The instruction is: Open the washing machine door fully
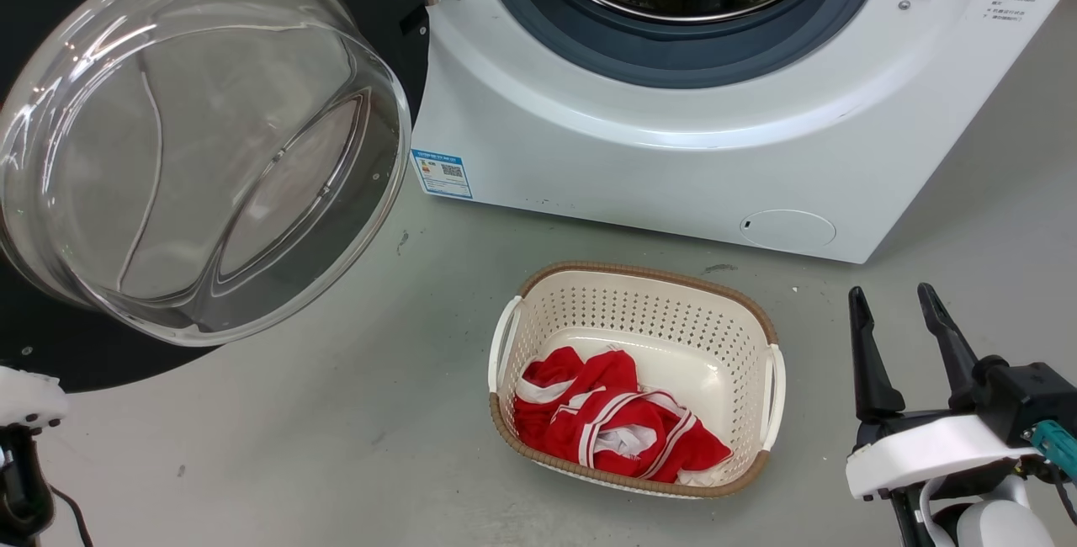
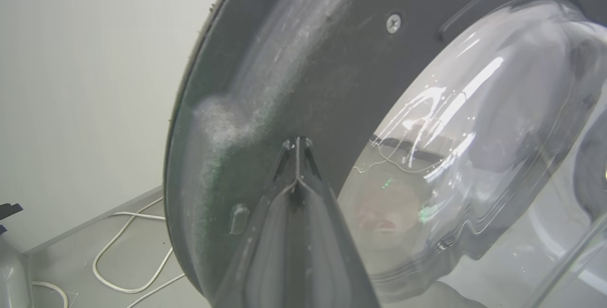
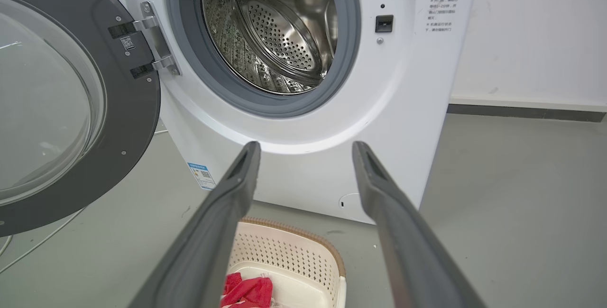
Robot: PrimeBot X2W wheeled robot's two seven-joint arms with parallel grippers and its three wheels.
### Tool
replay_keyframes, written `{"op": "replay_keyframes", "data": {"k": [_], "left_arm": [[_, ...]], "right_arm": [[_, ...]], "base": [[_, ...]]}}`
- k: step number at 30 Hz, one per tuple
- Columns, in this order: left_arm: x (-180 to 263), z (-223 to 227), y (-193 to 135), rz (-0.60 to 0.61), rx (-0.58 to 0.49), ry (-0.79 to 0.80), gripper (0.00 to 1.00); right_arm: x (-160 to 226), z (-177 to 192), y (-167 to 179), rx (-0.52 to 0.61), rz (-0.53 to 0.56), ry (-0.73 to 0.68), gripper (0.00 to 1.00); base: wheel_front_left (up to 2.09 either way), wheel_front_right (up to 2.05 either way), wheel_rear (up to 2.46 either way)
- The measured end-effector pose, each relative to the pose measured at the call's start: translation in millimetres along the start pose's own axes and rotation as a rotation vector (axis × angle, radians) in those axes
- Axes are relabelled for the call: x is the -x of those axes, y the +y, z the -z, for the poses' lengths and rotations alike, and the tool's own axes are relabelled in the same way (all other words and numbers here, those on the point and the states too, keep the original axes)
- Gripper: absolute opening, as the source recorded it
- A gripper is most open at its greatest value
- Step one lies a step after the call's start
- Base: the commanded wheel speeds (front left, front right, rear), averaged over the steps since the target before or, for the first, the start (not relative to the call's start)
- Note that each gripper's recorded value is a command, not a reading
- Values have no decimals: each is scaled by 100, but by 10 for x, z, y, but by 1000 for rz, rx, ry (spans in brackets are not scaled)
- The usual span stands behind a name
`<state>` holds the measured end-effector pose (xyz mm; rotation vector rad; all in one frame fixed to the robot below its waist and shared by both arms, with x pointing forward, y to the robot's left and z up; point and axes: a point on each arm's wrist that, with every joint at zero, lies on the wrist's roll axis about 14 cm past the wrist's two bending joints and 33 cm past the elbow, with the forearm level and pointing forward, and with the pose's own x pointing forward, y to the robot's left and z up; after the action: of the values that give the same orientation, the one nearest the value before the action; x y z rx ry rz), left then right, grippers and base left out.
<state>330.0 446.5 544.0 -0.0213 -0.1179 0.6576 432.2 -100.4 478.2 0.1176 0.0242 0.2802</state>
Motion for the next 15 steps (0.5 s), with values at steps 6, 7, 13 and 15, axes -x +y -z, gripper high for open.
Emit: {"op": "replay_keyframes", "data": {"k": [6, 7, 13, 15], "left_arm": [[-3, -13, 33, -3, 4, -5, 0], [13, -21, 23, 2, -1, -8, 0], [283, -41, -116, 39, -21, -34, 0], [382, -73, -164, 55, -22, -49, 0]], "right_arm": [[-4, -37, -16, 4, 5, -9, 100], [-1, -46, -17, 5, 5, -11, 100], [51, -117, -45, 1, 19, -27, 100], [83, -131, -68, 4, 27, -29, 100]], "base": [[0, 0, 0], [0, 0, 0], [0, 0, 0], [0, 0, 0]]}}
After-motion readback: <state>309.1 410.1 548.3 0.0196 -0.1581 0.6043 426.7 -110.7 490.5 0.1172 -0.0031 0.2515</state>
